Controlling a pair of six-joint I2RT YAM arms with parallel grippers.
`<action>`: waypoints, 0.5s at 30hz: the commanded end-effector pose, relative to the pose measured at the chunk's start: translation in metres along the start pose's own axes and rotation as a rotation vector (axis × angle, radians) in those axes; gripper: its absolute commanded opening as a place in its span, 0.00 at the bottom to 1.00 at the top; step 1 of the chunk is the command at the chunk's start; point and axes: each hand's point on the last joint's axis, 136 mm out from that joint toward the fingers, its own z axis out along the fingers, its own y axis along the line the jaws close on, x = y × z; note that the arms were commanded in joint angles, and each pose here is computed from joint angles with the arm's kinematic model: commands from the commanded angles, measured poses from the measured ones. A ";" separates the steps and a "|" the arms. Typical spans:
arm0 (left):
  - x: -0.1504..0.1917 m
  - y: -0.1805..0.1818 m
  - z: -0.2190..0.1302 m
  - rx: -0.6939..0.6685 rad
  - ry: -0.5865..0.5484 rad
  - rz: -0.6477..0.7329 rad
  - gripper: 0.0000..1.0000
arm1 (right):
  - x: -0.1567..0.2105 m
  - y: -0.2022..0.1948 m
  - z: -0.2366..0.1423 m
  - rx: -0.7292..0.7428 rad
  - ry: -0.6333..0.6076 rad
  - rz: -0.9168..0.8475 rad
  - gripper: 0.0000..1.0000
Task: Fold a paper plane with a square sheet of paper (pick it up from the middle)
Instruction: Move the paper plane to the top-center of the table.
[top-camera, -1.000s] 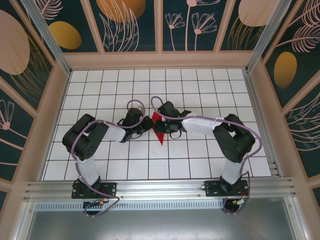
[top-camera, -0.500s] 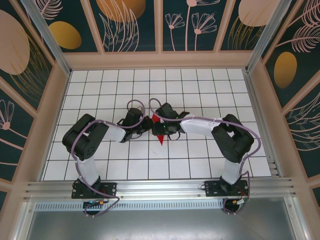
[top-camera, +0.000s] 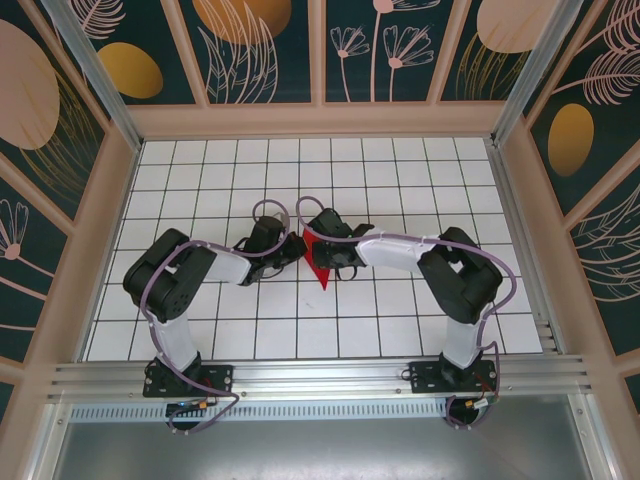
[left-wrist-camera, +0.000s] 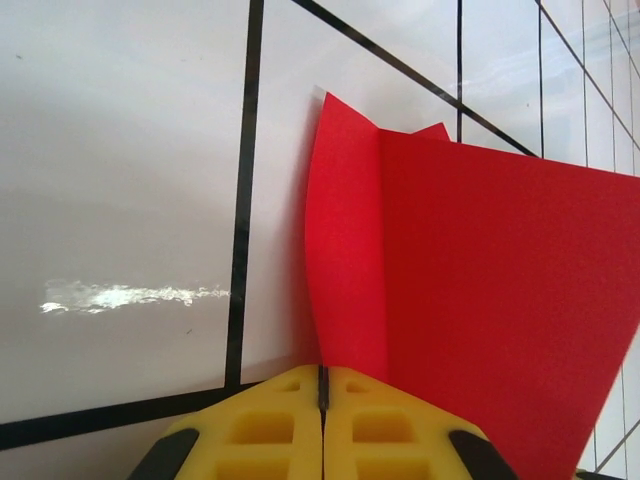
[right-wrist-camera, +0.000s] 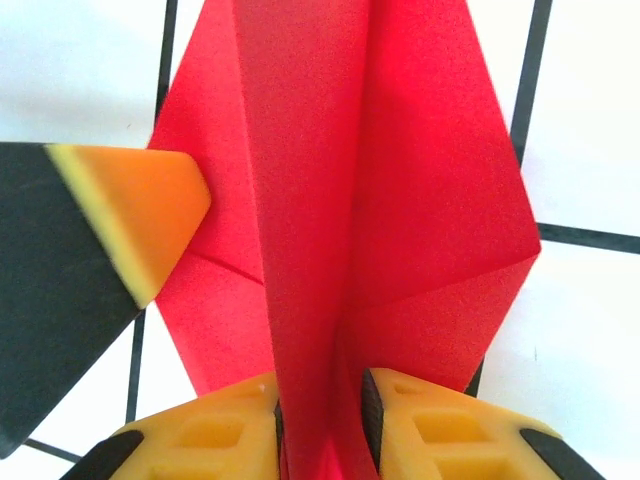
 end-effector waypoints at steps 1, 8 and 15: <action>-0.002 0.001 -0.007 -0.016 -0.020 0.011 0.08 | -0.002 0.001 0.005 0.061 -0.025 0.016 0.27; 0.001 0.003 -0.005 -0.008 -0.006 0.009 0.07 | 0.002 0.007 0.007 0.089 -0.040 0.019 0.29; 0.003 0.001 -0.004 0.005 0.004 0.006 0.06 | 0.009 0.009 0.010 0.112 -0.053 0.058 0.29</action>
